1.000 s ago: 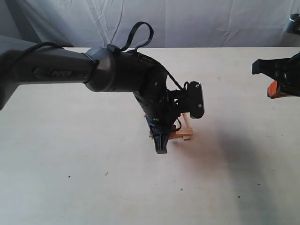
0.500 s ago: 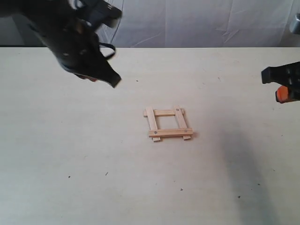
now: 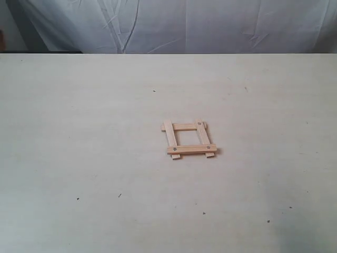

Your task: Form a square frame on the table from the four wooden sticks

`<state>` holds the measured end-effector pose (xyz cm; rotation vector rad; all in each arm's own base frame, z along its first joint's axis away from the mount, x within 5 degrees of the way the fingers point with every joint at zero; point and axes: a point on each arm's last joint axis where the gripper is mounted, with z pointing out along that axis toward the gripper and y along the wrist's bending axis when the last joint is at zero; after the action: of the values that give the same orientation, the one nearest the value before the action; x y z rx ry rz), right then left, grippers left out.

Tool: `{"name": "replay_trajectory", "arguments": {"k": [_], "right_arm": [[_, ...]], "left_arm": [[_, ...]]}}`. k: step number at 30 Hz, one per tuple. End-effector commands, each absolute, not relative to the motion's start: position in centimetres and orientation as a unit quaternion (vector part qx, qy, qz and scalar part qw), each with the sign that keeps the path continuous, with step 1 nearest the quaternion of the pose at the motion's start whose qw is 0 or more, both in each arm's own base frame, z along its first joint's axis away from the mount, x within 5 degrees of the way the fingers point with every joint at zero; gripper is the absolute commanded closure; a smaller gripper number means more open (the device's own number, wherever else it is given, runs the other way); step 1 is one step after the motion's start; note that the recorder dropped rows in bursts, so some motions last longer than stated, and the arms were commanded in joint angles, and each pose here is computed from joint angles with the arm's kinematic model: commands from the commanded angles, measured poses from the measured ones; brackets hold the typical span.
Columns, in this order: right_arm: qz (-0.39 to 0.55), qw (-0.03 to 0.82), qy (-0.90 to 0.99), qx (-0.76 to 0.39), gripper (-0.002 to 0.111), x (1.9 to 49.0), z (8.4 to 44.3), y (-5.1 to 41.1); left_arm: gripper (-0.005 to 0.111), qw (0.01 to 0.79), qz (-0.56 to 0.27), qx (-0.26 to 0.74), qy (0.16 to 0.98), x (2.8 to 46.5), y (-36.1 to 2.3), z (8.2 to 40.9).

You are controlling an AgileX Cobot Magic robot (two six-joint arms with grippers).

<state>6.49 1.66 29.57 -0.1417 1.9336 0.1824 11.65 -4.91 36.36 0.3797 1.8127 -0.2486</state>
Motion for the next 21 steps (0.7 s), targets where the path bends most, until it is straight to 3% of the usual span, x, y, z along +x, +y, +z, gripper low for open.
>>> {"name": "replay_trajectory", "arguments": {"k": [1,7,21], "right_arm": [[0.063,0.641,0.763,-0.056,0.109,4.4,28.8,1.3],[0.077,0.667,0.739,-0.054,0.109,2.7,28.5,1.3],[0.079,0.665,0.74,-0.054,0.109,2.6,27.7,1.3]], "left_arm": [[0.106,0.642,-0.089,0.171,0.742,9.3,-3.6,34.9],[0.106,0.633,-0.074,0.175,0.75,7.8,-2.7,32.9],[0.106,0.628,-0.07,0.176,0.755,7.6,-2.6,32.7]]}}
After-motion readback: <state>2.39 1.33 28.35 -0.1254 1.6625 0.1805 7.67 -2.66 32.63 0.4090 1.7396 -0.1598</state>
